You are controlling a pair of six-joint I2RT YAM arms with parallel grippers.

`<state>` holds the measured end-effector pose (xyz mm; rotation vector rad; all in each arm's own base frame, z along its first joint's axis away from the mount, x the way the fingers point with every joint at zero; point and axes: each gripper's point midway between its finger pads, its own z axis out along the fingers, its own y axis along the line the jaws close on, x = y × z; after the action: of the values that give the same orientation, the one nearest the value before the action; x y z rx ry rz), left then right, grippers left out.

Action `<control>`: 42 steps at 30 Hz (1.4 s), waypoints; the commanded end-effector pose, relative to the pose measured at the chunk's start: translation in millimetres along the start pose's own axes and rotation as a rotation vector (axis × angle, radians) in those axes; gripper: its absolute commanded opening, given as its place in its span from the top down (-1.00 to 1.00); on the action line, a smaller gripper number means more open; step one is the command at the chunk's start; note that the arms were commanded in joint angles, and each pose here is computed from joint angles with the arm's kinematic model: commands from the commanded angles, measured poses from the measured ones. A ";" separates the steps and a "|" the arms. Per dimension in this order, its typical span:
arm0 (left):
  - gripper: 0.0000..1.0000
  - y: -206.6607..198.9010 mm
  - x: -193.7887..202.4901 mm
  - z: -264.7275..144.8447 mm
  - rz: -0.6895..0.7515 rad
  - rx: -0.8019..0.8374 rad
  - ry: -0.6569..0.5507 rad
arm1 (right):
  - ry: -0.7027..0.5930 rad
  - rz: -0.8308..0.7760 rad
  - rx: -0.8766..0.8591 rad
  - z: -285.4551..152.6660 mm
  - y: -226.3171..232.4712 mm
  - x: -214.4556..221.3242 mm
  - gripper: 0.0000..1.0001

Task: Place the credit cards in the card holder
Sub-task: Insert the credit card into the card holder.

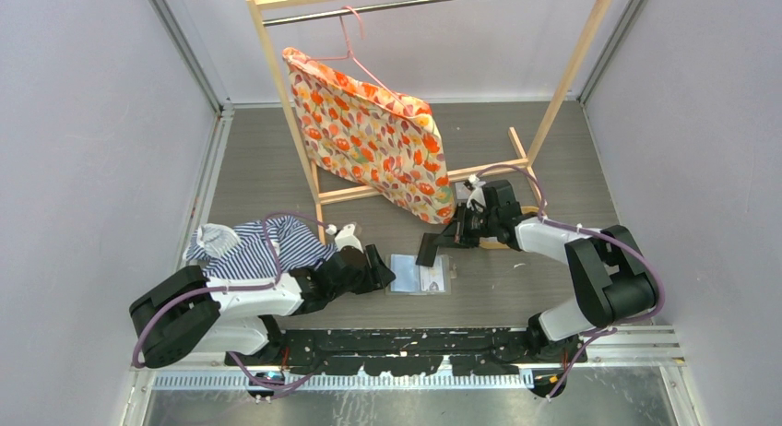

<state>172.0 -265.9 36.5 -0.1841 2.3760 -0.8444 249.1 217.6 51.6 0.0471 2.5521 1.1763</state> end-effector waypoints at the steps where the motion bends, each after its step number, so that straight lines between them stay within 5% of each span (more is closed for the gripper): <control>1: -0.06 -5.1 -3.5 0.8 -0.024 0.010 -0.005 | 0.034 -0.044 -0.005 1.8 5.5 10.2 0.97; 27: 0.45 6.4 16.8 13.1 -0.087 -0.027 0.064 | 0.157 -0.001 -0.116 -1.7 20.1 55.7 0.97; 42: 0.48 -6.5 24.7 19.7 -0.087 0.029 0.110 | 0.113 0.006 -0.117 12.2 20.3 54.8 0.93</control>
<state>170.8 -289.0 26.3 -0.2693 2.4204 -0.9581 189.0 238.2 37.5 -0.0025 2.6545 1.3604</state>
